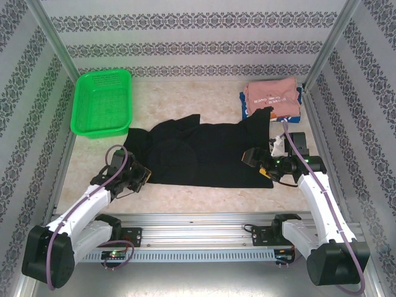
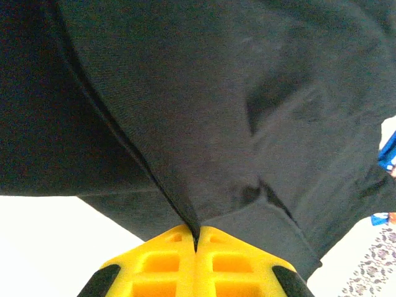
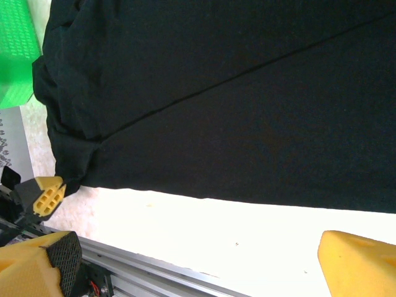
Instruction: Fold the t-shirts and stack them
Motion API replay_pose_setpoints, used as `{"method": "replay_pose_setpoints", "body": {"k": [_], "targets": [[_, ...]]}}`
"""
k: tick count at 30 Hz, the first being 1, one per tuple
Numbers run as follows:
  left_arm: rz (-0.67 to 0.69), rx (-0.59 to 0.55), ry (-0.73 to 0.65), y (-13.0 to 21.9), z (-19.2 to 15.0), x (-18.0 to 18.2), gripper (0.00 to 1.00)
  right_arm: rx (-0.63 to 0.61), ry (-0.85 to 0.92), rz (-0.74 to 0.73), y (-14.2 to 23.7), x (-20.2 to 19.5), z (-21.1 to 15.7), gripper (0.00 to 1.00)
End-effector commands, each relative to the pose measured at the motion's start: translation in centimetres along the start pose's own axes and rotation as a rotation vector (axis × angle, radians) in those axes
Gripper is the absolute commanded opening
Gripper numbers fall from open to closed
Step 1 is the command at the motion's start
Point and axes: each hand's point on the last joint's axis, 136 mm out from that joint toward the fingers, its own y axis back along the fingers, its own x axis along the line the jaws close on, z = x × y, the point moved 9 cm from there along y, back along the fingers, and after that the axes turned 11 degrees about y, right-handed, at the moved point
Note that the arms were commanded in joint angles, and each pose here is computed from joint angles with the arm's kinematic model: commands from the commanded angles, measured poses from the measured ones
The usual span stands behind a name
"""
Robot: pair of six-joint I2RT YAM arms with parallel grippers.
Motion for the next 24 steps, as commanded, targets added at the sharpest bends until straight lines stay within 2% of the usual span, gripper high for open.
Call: {"method": "replay_pose_setpoints", "body": {"k": [1,14,24], "targets": [[-0.013,0.008,-0.067,0.5,-0.3,-2.0,0.02,0.005,0.012,0.023,0.2,0.5,-0.3,0.98],[0.055,0.047,-0.277,-3.7,1.0,-9.4,0.02,0.011,0.010,0.021,0.3,0.6,0.0,0.98],[0.133,0.088,-0.400,-7.5,2.2,-13.0,0.02,0.023,0.005,0.017,0.2,0.4,-0.4,0.98]]}}
